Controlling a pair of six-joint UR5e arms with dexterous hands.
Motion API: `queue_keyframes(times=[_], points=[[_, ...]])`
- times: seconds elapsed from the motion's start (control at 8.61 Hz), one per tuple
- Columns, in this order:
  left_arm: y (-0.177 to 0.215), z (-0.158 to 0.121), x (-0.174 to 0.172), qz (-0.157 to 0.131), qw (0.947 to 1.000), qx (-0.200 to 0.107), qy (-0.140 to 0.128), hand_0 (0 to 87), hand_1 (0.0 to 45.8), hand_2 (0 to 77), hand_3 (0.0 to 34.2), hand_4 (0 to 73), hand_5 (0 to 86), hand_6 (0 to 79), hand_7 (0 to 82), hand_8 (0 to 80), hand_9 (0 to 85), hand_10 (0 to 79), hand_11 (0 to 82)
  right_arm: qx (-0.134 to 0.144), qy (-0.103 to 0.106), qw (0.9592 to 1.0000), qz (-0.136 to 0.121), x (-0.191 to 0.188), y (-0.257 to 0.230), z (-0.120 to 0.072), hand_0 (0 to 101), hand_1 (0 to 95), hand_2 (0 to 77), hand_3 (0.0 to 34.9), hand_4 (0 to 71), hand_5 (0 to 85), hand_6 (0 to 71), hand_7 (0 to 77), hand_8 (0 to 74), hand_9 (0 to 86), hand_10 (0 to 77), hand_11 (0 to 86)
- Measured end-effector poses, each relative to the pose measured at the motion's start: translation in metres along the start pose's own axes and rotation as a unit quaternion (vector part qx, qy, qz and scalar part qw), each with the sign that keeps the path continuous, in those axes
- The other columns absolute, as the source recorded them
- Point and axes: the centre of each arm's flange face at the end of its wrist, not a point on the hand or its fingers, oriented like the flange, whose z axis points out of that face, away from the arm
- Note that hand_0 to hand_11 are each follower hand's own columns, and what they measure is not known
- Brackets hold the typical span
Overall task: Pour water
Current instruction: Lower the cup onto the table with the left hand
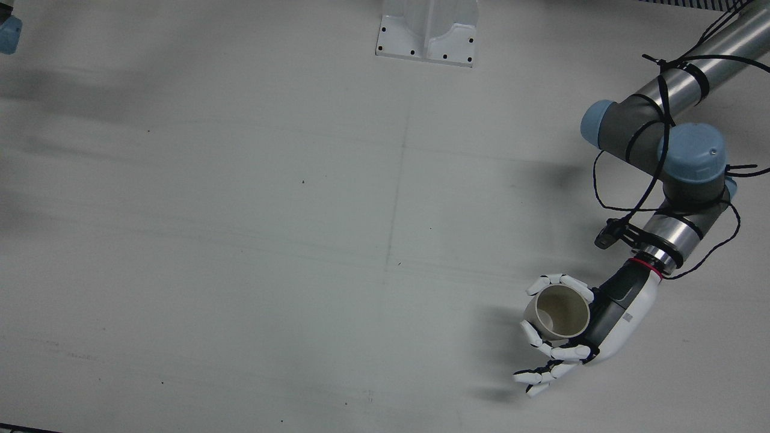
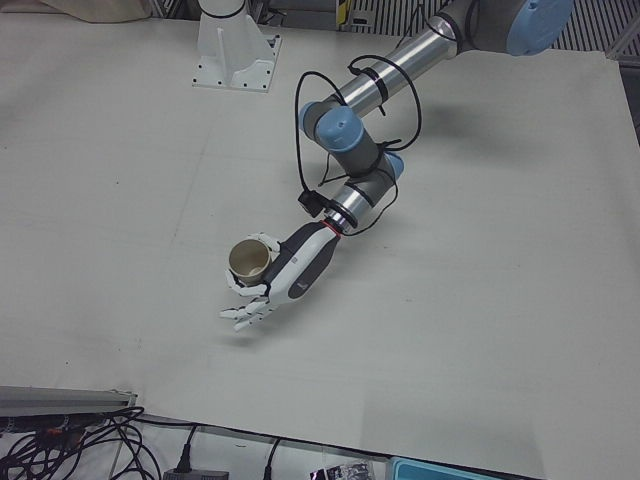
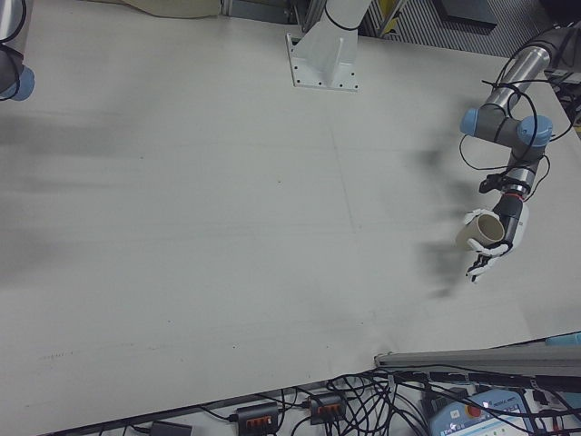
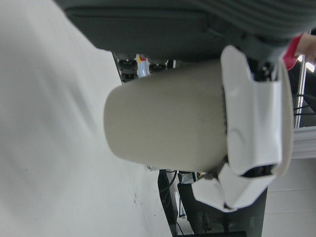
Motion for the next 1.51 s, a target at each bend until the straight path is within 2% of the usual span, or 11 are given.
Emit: queue_keyframes(times=[0.23,0.35,0.58,0.7,0.81,0.93,1.05,1.16,1.28,1.39,1.51], points=[[-0.066,-0.01,0.023,0.008,0.9997,0.014,0.017,60.8,18.0,40.9,3.3,51.8,36.5,16.4,20.2,8.7,9.3,7.6,12.5,-0.007,-0.005,0.9999,-0.011,-0.001,0.013,0.024,67,6.5,40.9,0.1,55.1,62.2,59.5,55.1,57.8,65.4,56.2,58.4],[-0.094,-0.015,0.032,0.015,0.9995,0.021,0.019,61.0,18.0,40.9,3.4,51.8,36.5,17.5,20.7,8.7,9.3,7.6,12.5,-0.006,-0.008,0.9999,-0.012,-0.004,0.014,0.026,67,6.5,40.9,0.1,55.1,62.2,59.5,55.1,57.8,65.4,56.7,58.4],[-0.148,-0.047,0.037,0.028,0.9986,0.041,0.019,60.0,18.0,40.9,3.4,51.8,36.5,17.5,20.7,8.7,9.3,9.3,14.7,-0.003,-0.014,0.9998,-0.013,-0.009,0.011,0.026,67,6.5,40.9,0.1,55.1,62.2,57.3,53.5,58.9,64.9,56.7,58.4],[-0.164,-0.062,0.039,0.031,0.9982,0.048,0.019,60.2,18.0,40.9,3.4,51.8,36.5,17.5,20.7,8.7,9.3,9.3,12.5,-0.001,-0.015,0.9998,-0.013,-0.011,0.009,0.025,66,6.5,40.9,0.2,55.1,62.2,57.3,52.9,56.7,66.5,56.7,58.4],[-0.173,-0.072,0.044,0.032,0.9979,0.052,0.022,60.1,18.0,40.9,3.4,51.8,36.5,15.3,16.4,6.5,4.4,3.8,6.0,0.0,-0.016,0.9998,-0.013,-0.012,0.008,0.023,66,6.5,40.9,0.4,54.5,62.2,57.3,52.9,56.2,67.6,56.7,58.4],[-0.179,-0.083,0.049,0.032,0.9978,0.054,0.024,60.1,18.5,40.4,3.3,51.8,36.5,15.3,16.4,6.5,4.4,3.8,6.0,0.001,-0.017,0.9998,-0.013,-0.013,0.007,0.022,66,6.5,40.9,0.2,54.5,62.2,55.1,52.9,55.6,67.6,56.7,58.4],[-0.185,-0.099,0.051,0.031,0.9977,0.055,0.024,60.1,19.1,36.5,3.3,51.3,36.5,14.2,16.4,6.5,4.9,1.6,3.8,0.002,-0.017,0.9998,-0.013,-0.013,0.005,0.021,67,6.5,40.9,0.2,55.1,61.1,55.6,52.4,54.5,68.7,56.7,58.4],[-0.191,-0.117,0.051,0.031,0.9976,0.058,0.022,60.0,18.5,26.7,3.2,51.3,36.5,14.2,16.4,6.5,4.9,1.6,3.8,0.002,-0.017,0.9998,-0.013,-0.013,0.005,0.021,67,6.5,40.9,0.2,55.1,61.1,55.6,52.4,54.5,68.7,56.7,58.4],[-0.199,-0.136,0.05,0.031,0.9974,0.063,0.02,60.0,18.5,26.7,3.2,51.3,36.5,14.2,16.4,6.5,4.9,1.6,3.8,0.002,-0.017,0.9998,-0.013,-0.013,0.005,0.021,67,6.5,40.9,0.2,55.1,61.1,55.6,51.8,54.5,68.7,56.7,58.4],[-0.208,-0.153,0.047,0.031,0.9971,0.068,0.016,59.9,16.9,14.2,3.3,51.3,36.5,14.2,16.4,6.5,4.9,1.1,2.2,0.002,-0.017,0.9998,-0.013,-0.014,0.005,0.021,67,6.5,40.9,0.2,55.1,61.1,55.6,51.3,54.5,68.7,54.0,60.0],[-0.216,-0.167,0.043,0.032,0.9967,0.073,0.012,60.0,15.3,3.8,3.0,46.9,39.3,12.5,16.4,5.4,2.2,0.0,1.1,0.003,-0.017,0.9998,-0.013,-0.014,0.004,0.02,67,6.5,40.9,0.2,55.1,61.1,55.6,51.3,54.5,68.7,54.0,60.0]])
